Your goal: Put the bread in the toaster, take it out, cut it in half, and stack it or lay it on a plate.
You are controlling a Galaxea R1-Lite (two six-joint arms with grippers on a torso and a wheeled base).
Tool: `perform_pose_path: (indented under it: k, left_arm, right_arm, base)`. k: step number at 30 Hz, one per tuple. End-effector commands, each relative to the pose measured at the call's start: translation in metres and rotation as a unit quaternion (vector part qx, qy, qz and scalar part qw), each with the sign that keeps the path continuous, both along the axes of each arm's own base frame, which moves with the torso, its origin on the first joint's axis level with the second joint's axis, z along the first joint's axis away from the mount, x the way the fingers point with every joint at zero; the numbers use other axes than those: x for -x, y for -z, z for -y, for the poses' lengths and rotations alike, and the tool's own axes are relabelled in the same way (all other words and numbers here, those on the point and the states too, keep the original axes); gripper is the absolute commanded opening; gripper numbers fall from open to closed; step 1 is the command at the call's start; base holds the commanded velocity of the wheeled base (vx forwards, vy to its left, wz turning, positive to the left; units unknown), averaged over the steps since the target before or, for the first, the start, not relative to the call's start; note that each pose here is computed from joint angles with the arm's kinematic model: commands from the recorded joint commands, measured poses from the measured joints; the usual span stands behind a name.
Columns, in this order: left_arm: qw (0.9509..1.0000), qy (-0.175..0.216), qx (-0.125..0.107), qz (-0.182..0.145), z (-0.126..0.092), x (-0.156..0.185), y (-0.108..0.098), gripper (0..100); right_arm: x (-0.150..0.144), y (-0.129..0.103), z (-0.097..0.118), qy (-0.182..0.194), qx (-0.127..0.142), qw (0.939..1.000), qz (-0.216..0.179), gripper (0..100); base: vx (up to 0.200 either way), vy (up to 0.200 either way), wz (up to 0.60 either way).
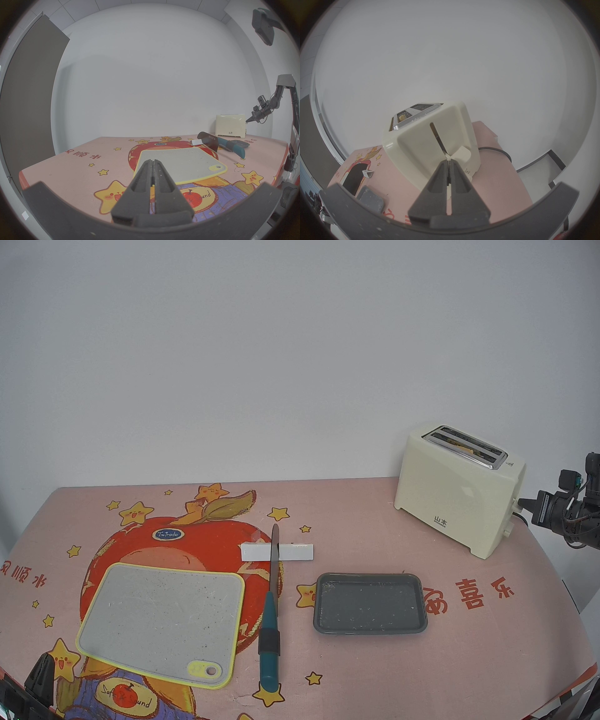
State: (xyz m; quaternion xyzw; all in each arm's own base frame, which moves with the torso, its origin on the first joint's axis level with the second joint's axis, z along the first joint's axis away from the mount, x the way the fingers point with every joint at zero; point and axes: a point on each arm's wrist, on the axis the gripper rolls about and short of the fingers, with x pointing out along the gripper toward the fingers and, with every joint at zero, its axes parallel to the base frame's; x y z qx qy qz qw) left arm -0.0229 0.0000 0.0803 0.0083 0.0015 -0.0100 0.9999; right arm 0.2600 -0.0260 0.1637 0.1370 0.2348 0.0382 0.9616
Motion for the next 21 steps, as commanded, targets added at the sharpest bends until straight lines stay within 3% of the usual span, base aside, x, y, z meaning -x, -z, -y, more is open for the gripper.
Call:
perform_pose_path:
  k: [1,5,21]
  left_arm:
    - [1.0000,0.000,0.000,-0.008,0.0000,-0.0012,0.0045,0]
    - [1.0000,0.001,0.000,-0.008,0.0000,-0.0012,0.0045,0]
    - [1.0000,0.000,0.000,-0.008,0.0000,-0.0012,0.0045,0]
  right_arm:
    - [-0.0047,0.0085,0.0002,0.004,0.003,0.9999,-0.016,0]
    - [-0.0056,0.0102,0.0005,0.002,0.016,0.9997,-0.018,0]
    - [-0.0036,0.0089,-0.0001,0.001,0.017,0.9997,-0.014,0]
  base:
    - [0.000,0.000,0.00]
    - [0.000,0.000,0.00]
    - [0.000,0.000,0.00]
